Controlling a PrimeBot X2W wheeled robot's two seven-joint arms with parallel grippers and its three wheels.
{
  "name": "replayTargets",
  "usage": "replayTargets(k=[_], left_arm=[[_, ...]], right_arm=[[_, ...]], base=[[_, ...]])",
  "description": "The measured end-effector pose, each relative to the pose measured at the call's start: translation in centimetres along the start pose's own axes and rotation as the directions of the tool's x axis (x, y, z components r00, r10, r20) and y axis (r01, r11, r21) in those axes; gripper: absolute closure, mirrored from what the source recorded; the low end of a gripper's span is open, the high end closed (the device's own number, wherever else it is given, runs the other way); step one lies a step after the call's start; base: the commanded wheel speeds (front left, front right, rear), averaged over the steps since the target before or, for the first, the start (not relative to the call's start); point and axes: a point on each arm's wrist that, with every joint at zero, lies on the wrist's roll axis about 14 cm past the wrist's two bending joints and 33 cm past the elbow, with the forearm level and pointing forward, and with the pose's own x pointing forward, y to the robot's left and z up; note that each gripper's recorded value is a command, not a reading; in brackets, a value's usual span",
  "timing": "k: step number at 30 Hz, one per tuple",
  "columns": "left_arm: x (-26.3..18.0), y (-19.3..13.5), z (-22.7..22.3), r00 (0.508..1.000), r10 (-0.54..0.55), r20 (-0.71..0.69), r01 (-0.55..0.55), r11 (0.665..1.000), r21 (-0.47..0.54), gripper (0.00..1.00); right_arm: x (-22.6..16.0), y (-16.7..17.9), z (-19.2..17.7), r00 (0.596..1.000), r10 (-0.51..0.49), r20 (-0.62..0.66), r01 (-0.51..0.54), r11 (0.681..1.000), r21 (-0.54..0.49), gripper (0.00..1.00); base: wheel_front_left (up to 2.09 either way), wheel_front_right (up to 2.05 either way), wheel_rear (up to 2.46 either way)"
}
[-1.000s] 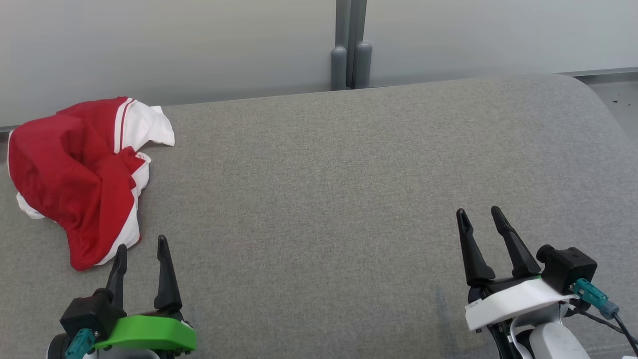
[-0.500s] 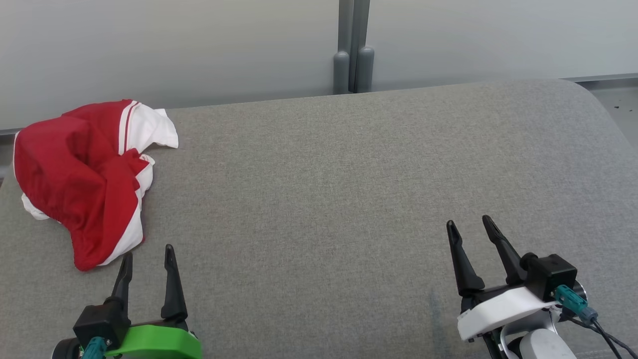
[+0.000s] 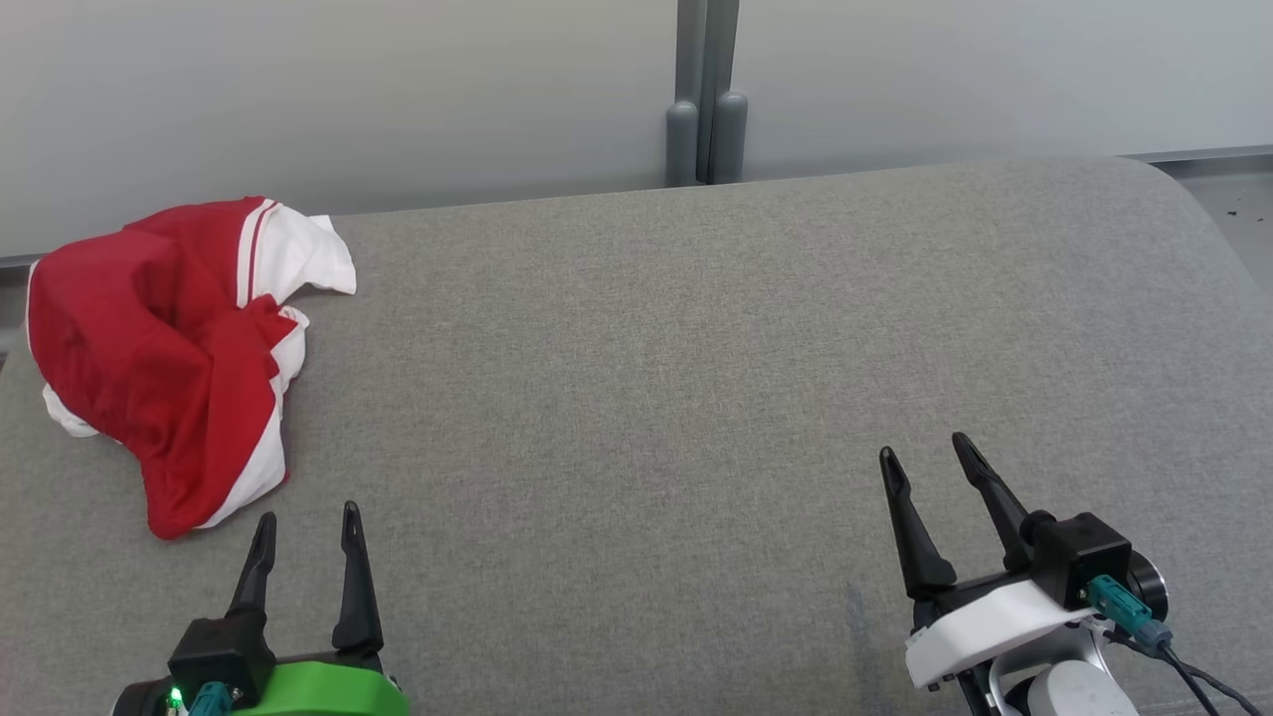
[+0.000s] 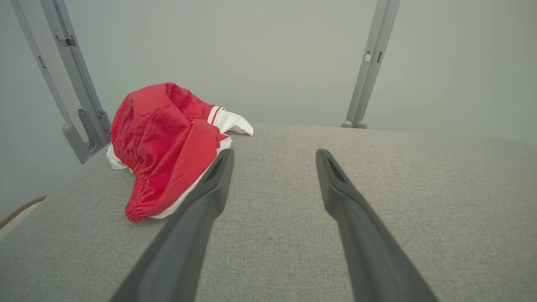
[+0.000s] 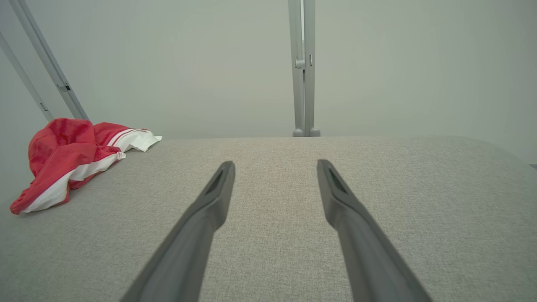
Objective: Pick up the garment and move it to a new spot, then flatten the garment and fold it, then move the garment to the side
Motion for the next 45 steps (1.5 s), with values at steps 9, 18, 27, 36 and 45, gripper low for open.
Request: replayTargets(k=[9, 18, 27, 36, 45], left_arm=[[0.0, -0.1, -0.2, 1.000, -0.003, -0.006, 0.003, 1.000, -0.008, 0.00], [0.0, -0.1, -0.3, 1.000, 0.000, -0.010, 0.000, 1.000, -0.015, 0.00], [-0.4, 0.6, -0.3, 1.000, 0.021, -0.009, -0.022, 1.000, -0.013, 0.00], [-2.0, 3.5, 0.7, 0.993, 0.115, 0.020, -0.115, 0.993, 0.007, 0.00], [-4.9, 7.4, 1.4, 0.968, 0.248, 0.039, -0.248, 0.969, 0.014, 0.00]], right_arm=[[0.0, -0.2, -0.1, 1.000, -0.005, -0.001, 0.005, 1.000, 0.000, 0.00], [0.1, -0.1, -0.1, 1.000, -0.003, -0.004, 0.003, 1.000, 0.001, 0.00], [0.5, 0.5, -0.2, 1.000, 0.018, -0.003, -0.018, 1.000, -0.001, 0.00], [1.8, 3.5, -0.8, 0.993, 0.114, -0.013, -0.114, 0.993, 0.013, 0.00], [3.5, 7.4, -1.2, 0.973, 0.232, -0.015, -0.231, 0.972, 0.033, 0.00]], base=[[0.00, 0.00, 0.00], [0.00, 0.00, 0.00], [0.00, 0.00, 0.00], [0.00, 0.00, 0.00], [0.00, 0.00, 0.00]])
